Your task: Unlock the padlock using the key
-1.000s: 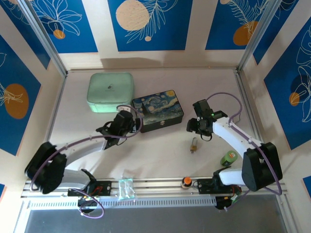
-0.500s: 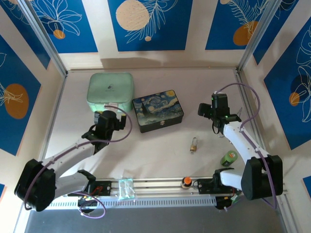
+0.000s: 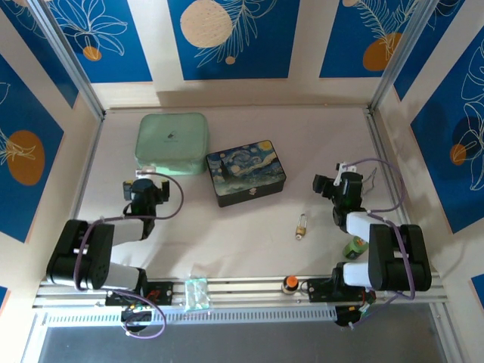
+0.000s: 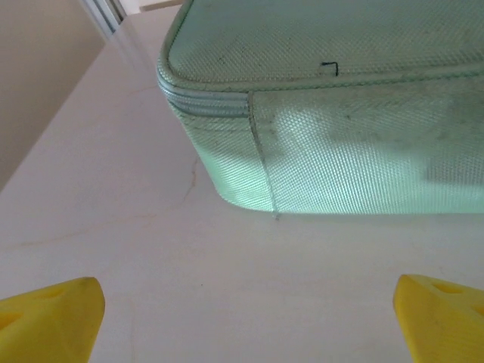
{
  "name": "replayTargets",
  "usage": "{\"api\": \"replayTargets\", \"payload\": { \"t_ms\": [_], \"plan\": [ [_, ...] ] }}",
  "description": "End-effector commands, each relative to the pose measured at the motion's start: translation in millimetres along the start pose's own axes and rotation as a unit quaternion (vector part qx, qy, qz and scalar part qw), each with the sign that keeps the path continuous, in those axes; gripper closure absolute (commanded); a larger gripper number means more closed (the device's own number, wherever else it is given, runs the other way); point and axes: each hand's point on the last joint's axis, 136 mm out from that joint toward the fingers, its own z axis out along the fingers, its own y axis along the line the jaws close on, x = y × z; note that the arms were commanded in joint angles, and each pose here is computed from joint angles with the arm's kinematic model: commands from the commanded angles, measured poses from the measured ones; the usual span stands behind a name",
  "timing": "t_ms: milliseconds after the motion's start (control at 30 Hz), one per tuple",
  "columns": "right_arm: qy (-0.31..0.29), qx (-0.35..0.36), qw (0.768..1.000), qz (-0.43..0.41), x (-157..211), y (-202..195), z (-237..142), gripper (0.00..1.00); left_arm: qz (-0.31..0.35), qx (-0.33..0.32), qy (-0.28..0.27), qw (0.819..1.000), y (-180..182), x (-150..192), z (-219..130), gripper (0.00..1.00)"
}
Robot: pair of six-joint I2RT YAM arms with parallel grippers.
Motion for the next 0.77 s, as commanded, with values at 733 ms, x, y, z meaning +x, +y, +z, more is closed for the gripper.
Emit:
{"api": "replayTargets", "payload": {
  "t_ms": [733],
  "plan": [
    [-0.058,-0.086,0.993,-0.064,-27.7,43.5,25.2,0.01,-0.032,0.081,-0.071,0.994,-21.7,-28.5,17.8,0.01]
  ]
}}
